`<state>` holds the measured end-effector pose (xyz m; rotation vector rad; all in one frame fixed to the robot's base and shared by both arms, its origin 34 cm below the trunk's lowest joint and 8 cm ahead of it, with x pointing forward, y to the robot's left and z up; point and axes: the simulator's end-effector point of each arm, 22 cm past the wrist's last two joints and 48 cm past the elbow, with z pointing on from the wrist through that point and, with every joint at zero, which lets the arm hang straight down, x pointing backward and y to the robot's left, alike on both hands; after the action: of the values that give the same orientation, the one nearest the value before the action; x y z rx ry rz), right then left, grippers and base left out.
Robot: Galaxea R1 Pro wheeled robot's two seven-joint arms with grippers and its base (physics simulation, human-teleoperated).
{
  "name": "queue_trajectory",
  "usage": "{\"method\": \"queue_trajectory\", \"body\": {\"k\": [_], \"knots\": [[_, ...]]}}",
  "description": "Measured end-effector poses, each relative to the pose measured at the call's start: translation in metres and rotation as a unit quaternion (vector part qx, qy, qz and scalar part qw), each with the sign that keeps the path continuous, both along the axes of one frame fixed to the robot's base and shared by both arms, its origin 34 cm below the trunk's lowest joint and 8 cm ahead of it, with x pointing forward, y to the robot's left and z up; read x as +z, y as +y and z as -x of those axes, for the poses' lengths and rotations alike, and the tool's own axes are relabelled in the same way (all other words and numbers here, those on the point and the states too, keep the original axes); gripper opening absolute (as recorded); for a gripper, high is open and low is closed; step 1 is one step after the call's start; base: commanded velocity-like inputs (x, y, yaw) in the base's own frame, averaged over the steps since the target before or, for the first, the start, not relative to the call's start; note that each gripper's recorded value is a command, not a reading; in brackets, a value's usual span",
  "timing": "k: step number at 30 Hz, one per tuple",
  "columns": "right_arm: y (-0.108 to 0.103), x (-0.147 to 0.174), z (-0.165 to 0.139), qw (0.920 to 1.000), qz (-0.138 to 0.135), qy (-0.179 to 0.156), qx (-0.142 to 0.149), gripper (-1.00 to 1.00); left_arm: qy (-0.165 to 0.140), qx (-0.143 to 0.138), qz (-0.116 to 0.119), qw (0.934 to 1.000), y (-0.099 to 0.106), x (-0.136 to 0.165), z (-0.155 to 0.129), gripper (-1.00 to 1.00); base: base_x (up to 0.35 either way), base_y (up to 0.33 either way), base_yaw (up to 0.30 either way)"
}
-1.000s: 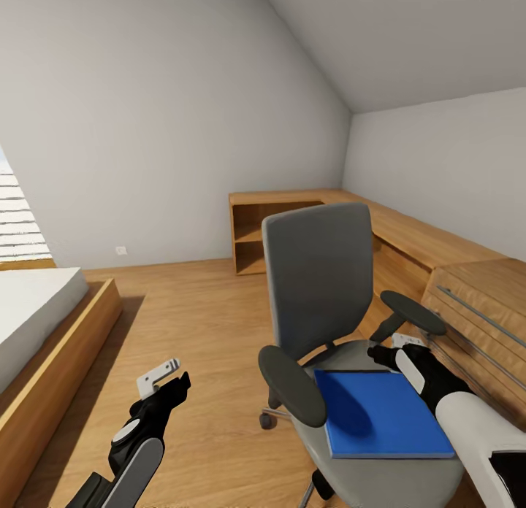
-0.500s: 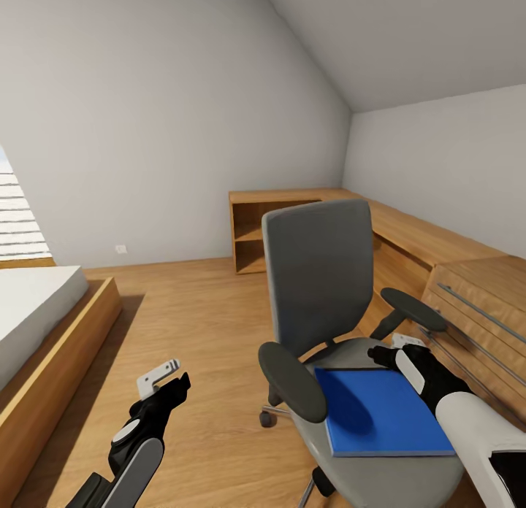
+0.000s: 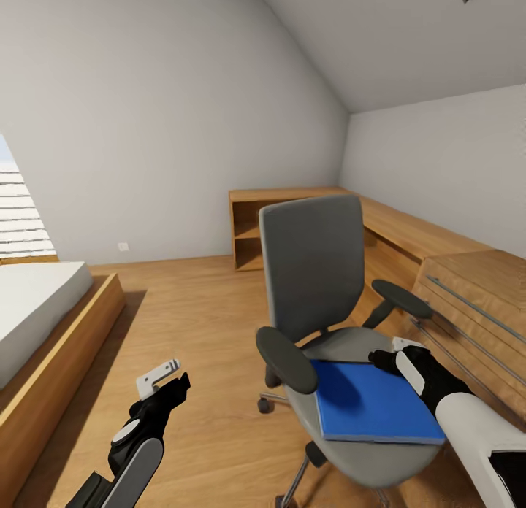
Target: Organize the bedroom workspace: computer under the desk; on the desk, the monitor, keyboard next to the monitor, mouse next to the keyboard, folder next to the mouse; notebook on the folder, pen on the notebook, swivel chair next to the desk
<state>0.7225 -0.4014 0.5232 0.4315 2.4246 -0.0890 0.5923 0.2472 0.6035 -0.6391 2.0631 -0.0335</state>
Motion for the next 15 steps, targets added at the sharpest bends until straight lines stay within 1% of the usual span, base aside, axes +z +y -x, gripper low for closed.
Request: {"method": "queue_trajectory", "body": {"k": [11, 15], "knots": [[0.0, 0.0, 0.0001, 1.0, 0.0, 0.0, 0.0, 1.0, 0.0, 0.0, 0.0, 1.0, 0.0, -0.0001, 0.0001, 1.0, -0.259, -0.122, 0.0], [-0.0005, 0.0005, 0.0001, 1.0, 0.001, 0.0, 0.0, 1.0, 0.0, 0.0, 0.0, 1.0, 0.0, 0.0001, 0.0002, 1.0, -0.129, -0.062, 0.0]]}}
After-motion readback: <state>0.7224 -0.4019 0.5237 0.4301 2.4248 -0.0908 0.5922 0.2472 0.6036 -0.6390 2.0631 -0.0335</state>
